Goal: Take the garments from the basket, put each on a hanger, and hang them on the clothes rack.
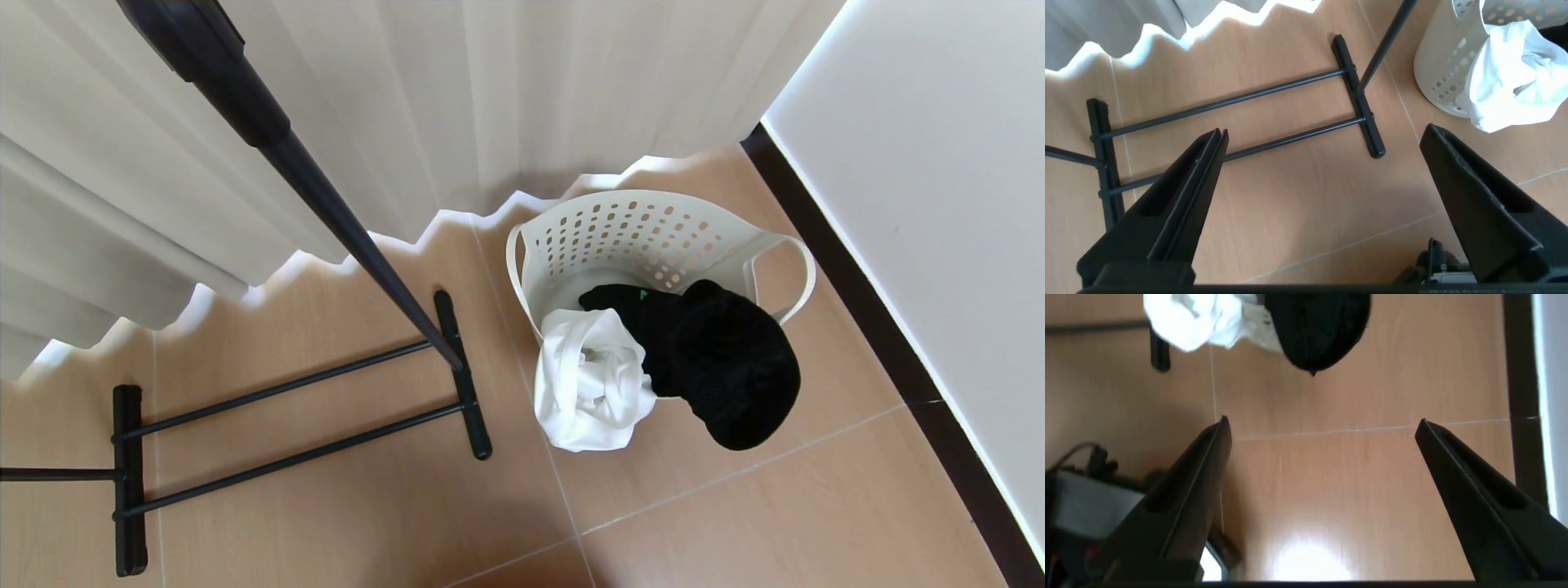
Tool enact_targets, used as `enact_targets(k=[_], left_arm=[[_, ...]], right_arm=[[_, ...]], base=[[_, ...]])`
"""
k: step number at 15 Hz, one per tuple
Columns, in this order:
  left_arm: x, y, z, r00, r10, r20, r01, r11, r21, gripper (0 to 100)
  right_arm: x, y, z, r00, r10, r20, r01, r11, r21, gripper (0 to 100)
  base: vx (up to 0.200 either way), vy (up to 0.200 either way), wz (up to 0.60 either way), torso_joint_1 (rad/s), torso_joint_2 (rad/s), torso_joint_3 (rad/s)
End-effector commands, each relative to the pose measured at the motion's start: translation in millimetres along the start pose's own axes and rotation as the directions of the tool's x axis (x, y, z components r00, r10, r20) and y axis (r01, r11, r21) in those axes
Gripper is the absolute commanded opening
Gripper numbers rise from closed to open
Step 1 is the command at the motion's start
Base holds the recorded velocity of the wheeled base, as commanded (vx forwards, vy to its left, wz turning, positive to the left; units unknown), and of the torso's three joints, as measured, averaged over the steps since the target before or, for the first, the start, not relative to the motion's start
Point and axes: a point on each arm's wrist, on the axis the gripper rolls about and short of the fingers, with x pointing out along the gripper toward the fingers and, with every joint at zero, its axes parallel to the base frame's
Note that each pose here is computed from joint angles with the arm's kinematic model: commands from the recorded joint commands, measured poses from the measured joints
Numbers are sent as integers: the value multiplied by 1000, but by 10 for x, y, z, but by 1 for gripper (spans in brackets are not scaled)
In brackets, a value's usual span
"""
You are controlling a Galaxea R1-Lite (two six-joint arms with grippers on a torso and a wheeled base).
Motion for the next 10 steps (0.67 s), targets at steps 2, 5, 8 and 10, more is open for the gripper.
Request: enact_targets(k=[2, 5, 8, 10], left_arm=[[0, 0, 0, 1000, -1, 0, 1, 1000, 0, 100], [0, 0, 0, 1000, -1, 0, 1, 1000, 0, 100], [0, 0, 0, 1000, -1, 0, 1, 1000, 0, 100], [0, 0, 0, 1000, -1, 0, 1, 1000, 0, 100]], right_arm=[[603, 39, 400, 934, 172, -314, -236, 956, -176, 100], [1110, 85, 673, 896, 158, -415, -270, 936, -226, 100], [1689, 105, 949, 890, 87, -447, -278, 882, -382, 100], [1955, 99, 1074, 895, 74, -440, -303, 824, -479, 100]], base=[[0, 0, 0, 0, 0, 0], [0, 0, 0, 0, 0, 0], [0, 0, 0, 0, 0, 0], [0, 0, 0, 0, 0, 0]])
